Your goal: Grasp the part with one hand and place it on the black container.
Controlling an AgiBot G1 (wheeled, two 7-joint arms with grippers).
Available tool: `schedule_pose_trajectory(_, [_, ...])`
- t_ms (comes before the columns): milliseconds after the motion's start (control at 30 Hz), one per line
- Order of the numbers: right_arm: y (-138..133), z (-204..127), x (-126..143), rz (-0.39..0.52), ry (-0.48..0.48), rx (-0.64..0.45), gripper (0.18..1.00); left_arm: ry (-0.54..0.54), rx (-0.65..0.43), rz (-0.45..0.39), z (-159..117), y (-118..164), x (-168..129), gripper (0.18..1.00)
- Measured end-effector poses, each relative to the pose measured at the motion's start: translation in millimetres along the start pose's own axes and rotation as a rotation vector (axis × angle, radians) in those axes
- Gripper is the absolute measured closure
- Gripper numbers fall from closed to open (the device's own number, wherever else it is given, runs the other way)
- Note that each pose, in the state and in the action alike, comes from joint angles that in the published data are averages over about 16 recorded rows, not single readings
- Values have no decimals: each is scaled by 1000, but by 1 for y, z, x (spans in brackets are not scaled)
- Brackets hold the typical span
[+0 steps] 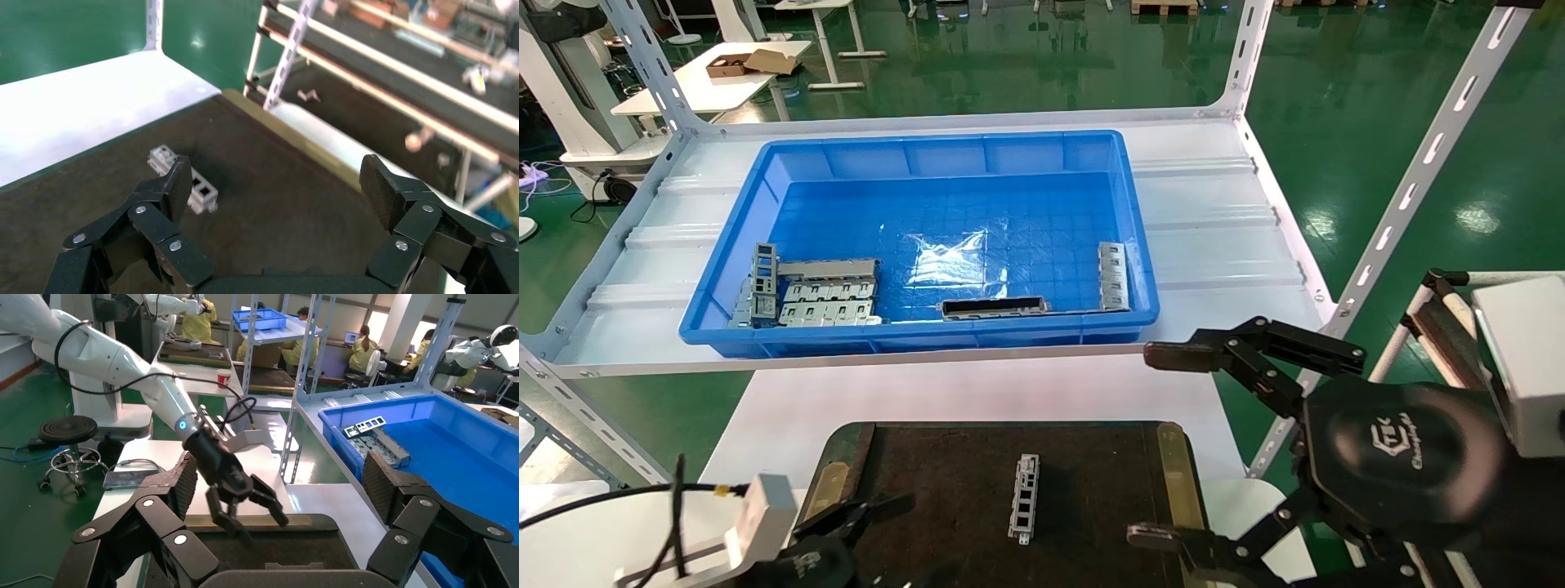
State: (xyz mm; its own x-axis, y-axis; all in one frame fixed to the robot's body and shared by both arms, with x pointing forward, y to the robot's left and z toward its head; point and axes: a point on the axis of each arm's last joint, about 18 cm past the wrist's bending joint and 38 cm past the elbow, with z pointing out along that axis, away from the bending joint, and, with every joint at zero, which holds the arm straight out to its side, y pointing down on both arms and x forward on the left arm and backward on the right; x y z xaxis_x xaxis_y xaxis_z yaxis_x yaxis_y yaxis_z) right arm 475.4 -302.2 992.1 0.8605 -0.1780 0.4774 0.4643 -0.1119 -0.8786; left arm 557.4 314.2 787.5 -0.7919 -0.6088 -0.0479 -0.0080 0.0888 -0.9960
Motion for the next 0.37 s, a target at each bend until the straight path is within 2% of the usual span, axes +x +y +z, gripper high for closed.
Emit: schedule_pose_trajectory(367, [0,0,0,0,0,0,187,38,-27,85,-22,-10,-1,184])
